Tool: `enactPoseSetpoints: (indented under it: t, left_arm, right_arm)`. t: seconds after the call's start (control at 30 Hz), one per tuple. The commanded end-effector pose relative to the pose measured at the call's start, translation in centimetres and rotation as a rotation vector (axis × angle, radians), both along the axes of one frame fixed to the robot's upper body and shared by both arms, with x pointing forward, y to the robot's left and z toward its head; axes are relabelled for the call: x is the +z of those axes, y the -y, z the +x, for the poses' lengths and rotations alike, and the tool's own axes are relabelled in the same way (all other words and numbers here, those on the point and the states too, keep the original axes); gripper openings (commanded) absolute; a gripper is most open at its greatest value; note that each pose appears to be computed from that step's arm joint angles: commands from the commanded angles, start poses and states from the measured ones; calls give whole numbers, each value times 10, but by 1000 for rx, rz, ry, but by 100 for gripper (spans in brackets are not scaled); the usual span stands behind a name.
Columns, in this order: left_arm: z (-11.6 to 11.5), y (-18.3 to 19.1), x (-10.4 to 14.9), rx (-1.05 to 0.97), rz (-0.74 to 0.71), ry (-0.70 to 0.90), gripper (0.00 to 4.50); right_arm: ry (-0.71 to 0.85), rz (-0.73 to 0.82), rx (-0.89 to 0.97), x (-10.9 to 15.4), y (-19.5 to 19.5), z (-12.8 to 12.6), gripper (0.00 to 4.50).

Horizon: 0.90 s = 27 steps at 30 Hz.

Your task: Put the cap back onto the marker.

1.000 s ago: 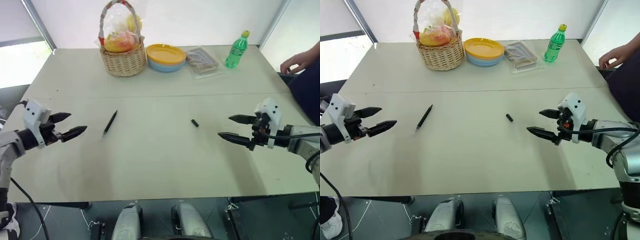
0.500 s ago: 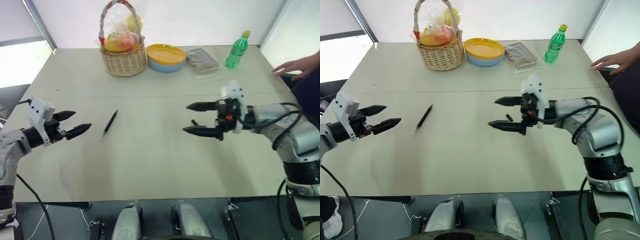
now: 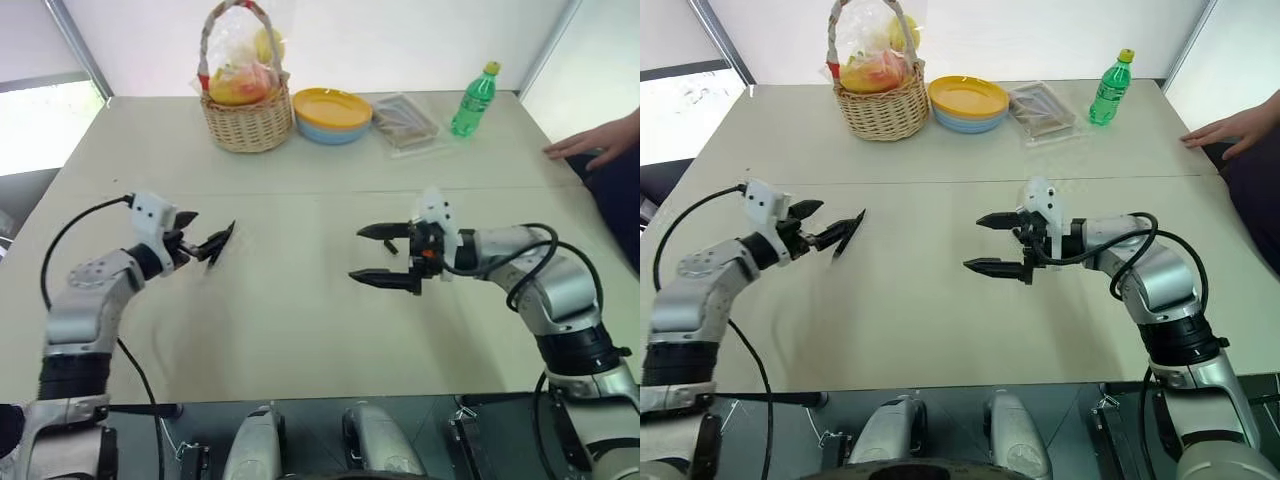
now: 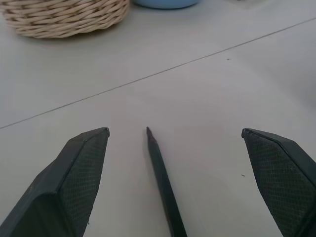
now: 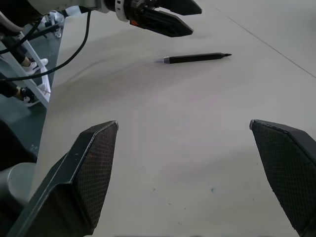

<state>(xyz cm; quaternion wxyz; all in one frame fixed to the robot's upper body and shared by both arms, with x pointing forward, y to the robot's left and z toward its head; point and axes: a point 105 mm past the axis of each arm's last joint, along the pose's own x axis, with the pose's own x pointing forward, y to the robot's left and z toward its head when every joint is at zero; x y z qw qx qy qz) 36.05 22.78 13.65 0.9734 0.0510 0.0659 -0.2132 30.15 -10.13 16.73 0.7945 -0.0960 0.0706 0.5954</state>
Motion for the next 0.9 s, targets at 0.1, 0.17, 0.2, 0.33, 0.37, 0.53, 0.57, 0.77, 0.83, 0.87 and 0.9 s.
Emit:
enactPoseSetpoints:
  t: [0.1, 0.17, 0.2, 0.33, 0.37, 0.53, 0.57, 0.77, 0.83, 0.87, 0.9]
  left_arm:
    - [6, -1, -3, 101, 18, 7, 450]
    - [6, 0, -9, 114, 30, -7, 450]
    - [6, 1, -12, 114, 35, -19, 450]
    - [5, 0, -26, 109, 70, -64, 450]
    - [5, -1, -30, 116, 78, -78, 450]
    - [6, -7, -47, 139, 113, -140, 450]
    - [6, -7, -48, 137, 113, -147, 450]
    - [15, 3, -52, 98, 125, -154, 450]
    - [17, 6, -52, 78, 152, -164, 450]
    - [18, 7, -52, 72, 167, -167, 450]
    - [19, 7, -52, 68, 180, -172, 450]
  right_arm:
    - [65, 29, -28, 10, -1, -5, 442]
    - [65, 37, -36, 9, -2, -5, 442]
    - [66, 41, -39, 9, -2, -6, 442]
    - [68, 51, -49, 9, -4, -6, 442]
    - [68, 53, -52, 9, -4, -6, 442]
    - [68, 62, -68, 8, -4, -6, 442]
    - [68, 65, -70, 8, -4, -6, 442]
    - [68, 74, -85, 7, -6, -5, 442]
    - [68, 75, -90, 7, -6, -6, 442]
    - [68, 74, -93, 7, -5, -5, 442]
    - [68, 74, -97, 7, -5, -5, 442]
